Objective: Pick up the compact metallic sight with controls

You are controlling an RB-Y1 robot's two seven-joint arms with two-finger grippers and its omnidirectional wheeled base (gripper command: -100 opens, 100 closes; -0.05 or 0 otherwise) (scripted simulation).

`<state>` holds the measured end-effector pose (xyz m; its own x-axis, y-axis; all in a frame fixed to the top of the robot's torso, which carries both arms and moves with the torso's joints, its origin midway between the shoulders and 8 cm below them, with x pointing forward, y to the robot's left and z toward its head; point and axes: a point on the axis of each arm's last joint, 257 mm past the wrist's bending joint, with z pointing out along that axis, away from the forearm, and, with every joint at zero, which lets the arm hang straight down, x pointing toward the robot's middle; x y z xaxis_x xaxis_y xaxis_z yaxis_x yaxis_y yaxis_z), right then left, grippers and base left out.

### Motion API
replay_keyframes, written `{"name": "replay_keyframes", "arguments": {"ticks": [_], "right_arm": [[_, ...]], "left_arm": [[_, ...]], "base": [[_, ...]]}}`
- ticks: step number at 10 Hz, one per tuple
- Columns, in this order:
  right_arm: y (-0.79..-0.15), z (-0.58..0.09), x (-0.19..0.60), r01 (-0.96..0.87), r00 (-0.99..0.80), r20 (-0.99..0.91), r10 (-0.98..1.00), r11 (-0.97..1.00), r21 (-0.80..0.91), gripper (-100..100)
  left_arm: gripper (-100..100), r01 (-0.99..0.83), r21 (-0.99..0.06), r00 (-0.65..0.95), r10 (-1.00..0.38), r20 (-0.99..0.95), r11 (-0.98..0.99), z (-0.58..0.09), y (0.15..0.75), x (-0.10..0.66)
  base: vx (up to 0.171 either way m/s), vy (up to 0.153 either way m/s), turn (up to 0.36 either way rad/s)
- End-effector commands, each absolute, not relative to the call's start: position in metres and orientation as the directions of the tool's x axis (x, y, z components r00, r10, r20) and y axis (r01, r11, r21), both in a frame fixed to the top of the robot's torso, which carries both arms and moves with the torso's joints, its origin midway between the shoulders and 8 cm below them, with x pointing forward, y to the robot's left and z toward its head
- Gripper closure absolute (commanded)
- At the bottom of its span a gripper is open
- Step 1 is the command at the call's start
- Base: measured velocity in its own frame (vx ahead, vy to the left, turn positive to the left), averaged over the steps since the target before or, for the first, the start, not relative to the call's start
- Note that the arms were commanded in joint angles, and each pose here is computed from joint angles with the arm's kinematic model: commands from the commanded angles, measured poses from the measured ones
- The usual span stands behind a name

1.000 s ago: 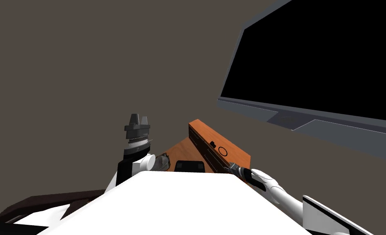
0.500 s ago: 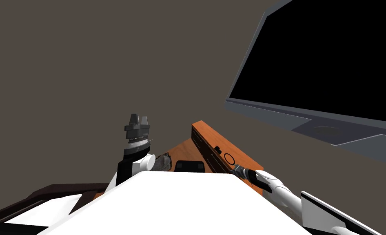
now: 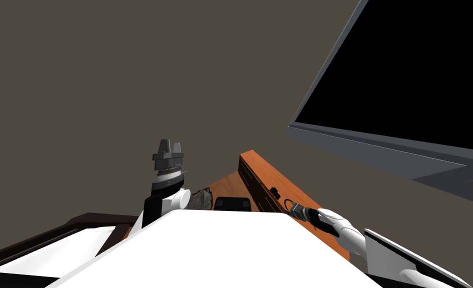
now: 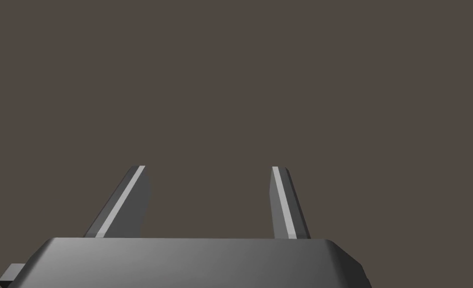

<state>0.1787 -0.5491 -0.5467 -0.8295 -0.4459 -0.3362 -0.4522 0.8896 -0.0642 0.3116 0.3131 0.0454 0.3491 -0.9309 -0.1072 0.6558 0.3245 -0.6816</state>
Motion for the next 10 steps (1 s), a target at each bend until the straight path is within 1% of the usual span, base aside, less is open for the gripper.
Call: {"name": "replay_keyframes", "arguments": {"ticks": [1,3,4,5,6,7,9,10], "right_arm": [[-0.557,-0.544,0.177,-0.458,-0.829,-0.325,-0.455,0.886,-0.073,-100],[-0.558,-0.542,0.185,-0.464,-0.824,-0.328,-0.462,0.882,-0.078,-100],[-0.558,-0.543,0.183,-0.461,-0.826,-0.327,-0.459,0.884,-0.077,-100],[-0.558,-0.543,0.184,-0.463,-0.825,-0.328,-0.461,0.883,-0.077,0],[-0.553,-0.55,0.181,-0.435,-0.838,-0.331,-0.434,0.897,-0.077,-100],[-0.549,-0.555,0.179,-0.416,-0.847,-0.332,-0.416,0.906,-0.076,-100],[-0.546,-0.56,0.177,-0.396,-0.855,-0.333,-0.398,0.915,-0.075,-100],[-0.543,-0.565,0.174,-0.377,-0.863,-0.333,-0.379,0.923,-0.075,-100]], "left_arm": [[0,0.656,-0.682,0.349,-0.931,-0.107,0.324,0.045,0.313,0.312],[0,0.656,-0.682,0.349,-0.931,-0.107,0.324,0.045,0.313,0.312],[0,0.656,-0.682,0.349,-0.931,-0.107,0.324,0.045,0.313,0.312],[0,0.656,-0.682,0.349,-0.931,-0.107,0.324,0.045,0.313,0.312],[0,0.656,-0.682,0.349,-0.931,-0.107,0.324,0.045,0.313,0.312],[0,0.656,-0.681,0.349,-0.931,-0.107,0.324,0.045,0.313,0.312],[0,0.656,-0.682,0.349,-0.931,-0.107,0.324,0.045,0.313,0.312],[0,0.656,-0.682,0.349,-0.931,-0.107,0.324,0.045,0.313,0.312]], "base": [[0.106,0.081,0.143],[0.149,0.114,0.215],[0.058,0.055,0.022],[0.013,0.01,-0.004],[-0.03,-0.033,0.227],[-0.074,-0.068,0.291],[-0.063,-0.055,0.086],[-0.056,-0.065,0.224]]}}
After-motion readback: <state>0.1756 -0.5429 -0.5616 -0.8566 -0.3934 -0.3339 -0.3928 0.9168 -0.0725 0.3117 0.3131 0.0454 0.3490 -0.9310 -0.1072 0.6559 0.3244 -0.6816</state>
